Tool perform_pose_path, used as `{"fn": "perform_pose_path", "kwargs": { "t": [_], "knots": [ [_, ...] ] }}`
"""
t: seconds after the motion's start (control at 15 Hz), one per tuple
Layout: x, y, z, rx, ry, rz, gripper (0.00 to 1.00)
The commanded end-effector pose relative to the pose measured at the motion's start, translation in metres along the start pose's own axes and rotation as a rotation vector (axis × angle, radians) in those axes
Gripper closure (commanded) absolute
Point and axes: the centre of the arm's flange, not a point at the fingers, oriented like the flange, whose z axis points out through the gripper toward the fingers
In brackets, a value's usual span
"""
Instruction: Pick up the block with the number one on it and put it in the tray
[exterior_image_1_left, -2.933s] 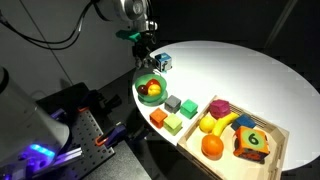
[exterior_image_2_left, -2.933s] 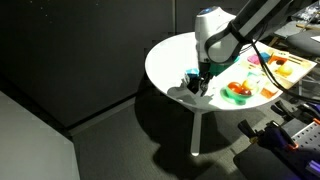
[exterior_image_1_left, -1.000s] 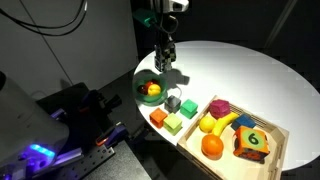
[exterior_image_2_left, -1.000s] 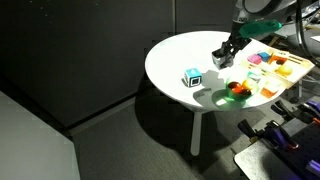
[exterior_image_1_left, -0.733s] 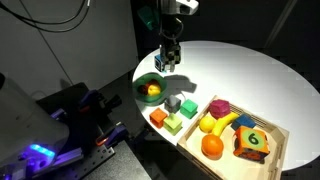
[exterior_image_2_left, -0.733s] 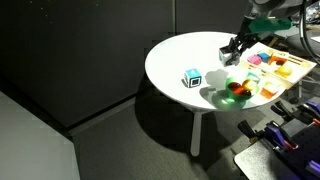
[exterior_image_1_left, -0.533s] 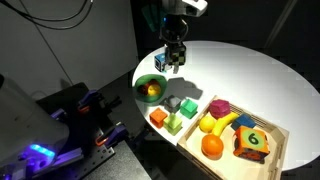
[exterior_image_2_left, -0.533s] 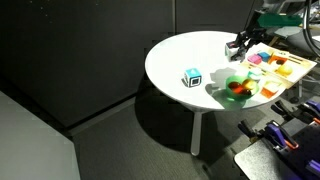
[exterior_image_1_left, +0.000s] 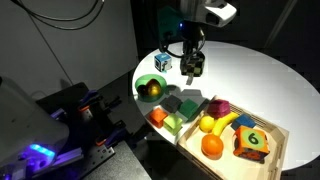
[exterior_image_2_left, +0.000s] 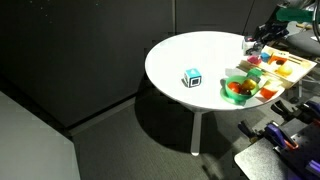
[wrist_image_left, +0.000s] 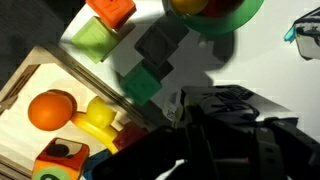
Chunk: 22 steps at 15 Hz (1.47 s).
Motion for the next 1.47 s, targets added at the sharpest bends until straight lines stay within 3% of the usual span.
{"fn": "perform_pose_path", "kwargs": {
  "t": [0.0, 0.67, 1.2, 1.27, 1.4],
  "knots": [
    [0.008, 0.032, -0.013, 0.020, 0.024, 0.113, 0.98],
    [0.030, 0.116, -0.028, 0.027, 0.103, 0.417, 0.98],
    [0.039, 0.123, -0.028, 0.028, 0.222, 0.485, 0.97],
    [0.038, 0.122, -0.028, 0.028, 0.228, 0.483, 0.81],
    [0.037, 0.121, -0.027, 0.030, 0.235, 0.482, 0.68]
  ]
}}
